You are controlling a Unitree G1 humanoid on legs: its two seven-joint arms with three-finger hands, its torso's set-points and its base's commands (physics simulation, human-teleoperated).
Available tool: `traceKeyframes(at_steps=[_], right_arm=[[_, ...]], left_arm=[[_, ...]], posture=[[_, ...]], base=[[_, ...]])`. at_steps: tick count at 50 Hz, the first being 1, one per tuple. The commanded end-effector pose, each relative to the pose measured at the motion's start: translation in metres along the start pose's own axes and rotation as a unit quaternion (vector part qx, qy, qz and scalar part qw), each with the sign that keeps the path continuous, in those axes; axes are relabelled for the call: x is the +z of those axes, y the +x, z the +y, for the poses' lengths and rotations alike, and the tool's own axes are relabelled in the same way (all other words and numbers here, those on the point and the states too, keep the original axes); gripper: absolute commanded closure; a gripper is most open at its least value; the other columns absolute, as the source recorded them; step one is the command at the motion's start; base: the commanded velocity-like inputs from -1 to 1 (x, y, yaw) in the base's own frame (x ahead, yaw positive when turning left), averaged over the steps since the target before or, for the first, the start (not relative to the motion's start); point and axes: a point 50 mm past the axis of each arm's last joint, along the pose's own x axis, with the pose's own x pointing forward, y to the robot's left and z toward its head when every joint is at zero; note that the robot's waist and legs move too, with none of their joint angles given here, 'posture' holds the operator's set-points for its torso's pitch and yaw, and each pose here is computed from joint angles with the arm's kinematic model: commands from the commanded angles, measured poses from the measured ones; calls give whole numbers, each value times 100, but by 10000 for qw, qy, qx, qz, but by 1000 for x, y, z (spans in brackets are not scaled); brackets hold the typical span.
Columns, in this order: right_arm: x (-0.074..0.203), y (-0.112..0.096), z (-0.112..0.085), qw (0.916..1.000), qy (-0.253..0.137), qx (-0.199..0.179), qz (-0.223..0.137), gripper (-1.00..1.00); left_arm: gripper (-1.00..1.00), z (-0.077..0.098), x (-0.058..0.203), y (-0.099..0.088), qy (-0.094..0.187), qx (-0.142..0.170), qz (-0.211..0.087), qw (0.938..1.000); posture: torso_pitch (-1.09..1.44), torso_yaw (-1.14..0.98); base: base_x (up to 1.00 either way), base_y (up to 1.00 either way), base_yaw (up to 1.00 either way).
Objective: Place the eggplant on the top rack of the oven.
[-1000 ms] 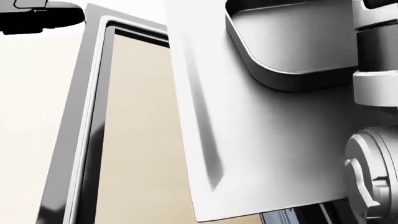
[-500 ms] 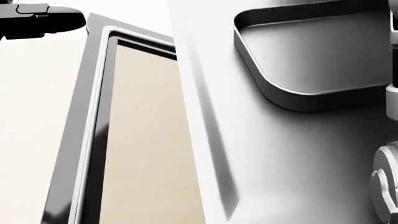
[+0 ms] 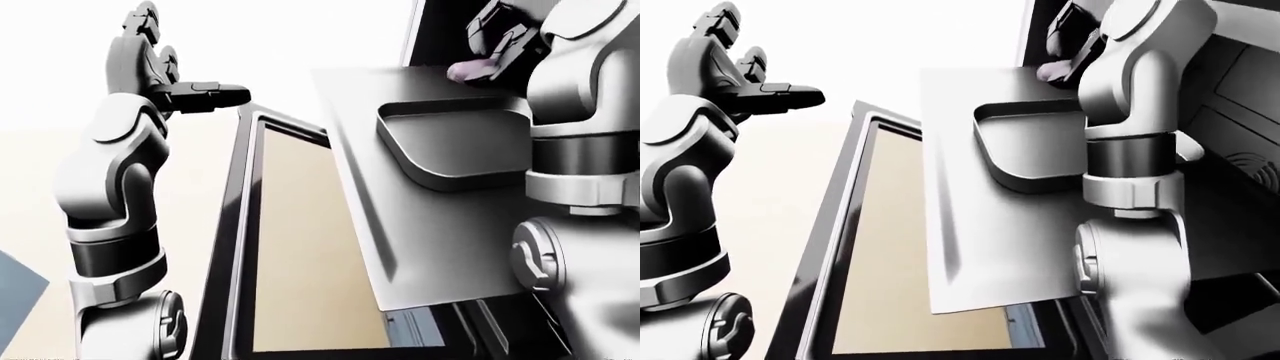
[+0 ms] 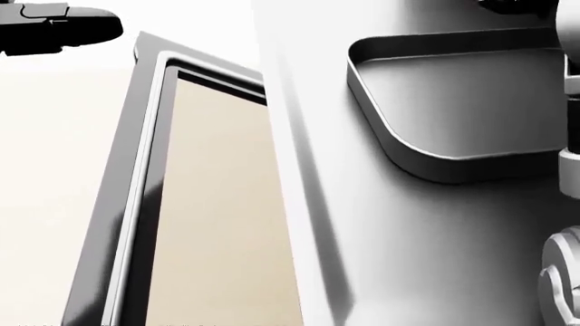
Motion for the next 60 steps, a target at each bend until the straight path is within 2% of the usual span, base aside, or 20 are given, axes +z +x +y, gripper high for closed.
traceKeyframes(at_steps=[1, 5, 18, 30, 60], right_arm=[[2, -2, -9, 9998, -130, -174, -21, 100], [7, 2, -20, 9991, -398, 8, 142, 100], [25, -8, -48, 9932, -1043, 368, 359, 100], [24, 0, -34, 9910, -1190, 465, 390, 100], [21, 18, -8, 9918, -1123, 488, 365, 100]], left_arm=[[-100, -2, 20, -2, -12, -42, -462, 9989], [-100, 0, 18, -1, -18, -26, -455, 9990], [-100, -1, 12, -2, -38, -26, -419, 9991], [-100, -1, 9, -1, -40, -25, -402, 9992], [-100, 0, 8, -2, -34, -15, -387, 9992]], posture=[[0, 0], [0, 0], [0, 0], [0, 0], [0, 0]], base=[[0, 0, 0], [0, 0, 0], [0, 0, 0], [0, 0, 0], [0, 0, 0]])
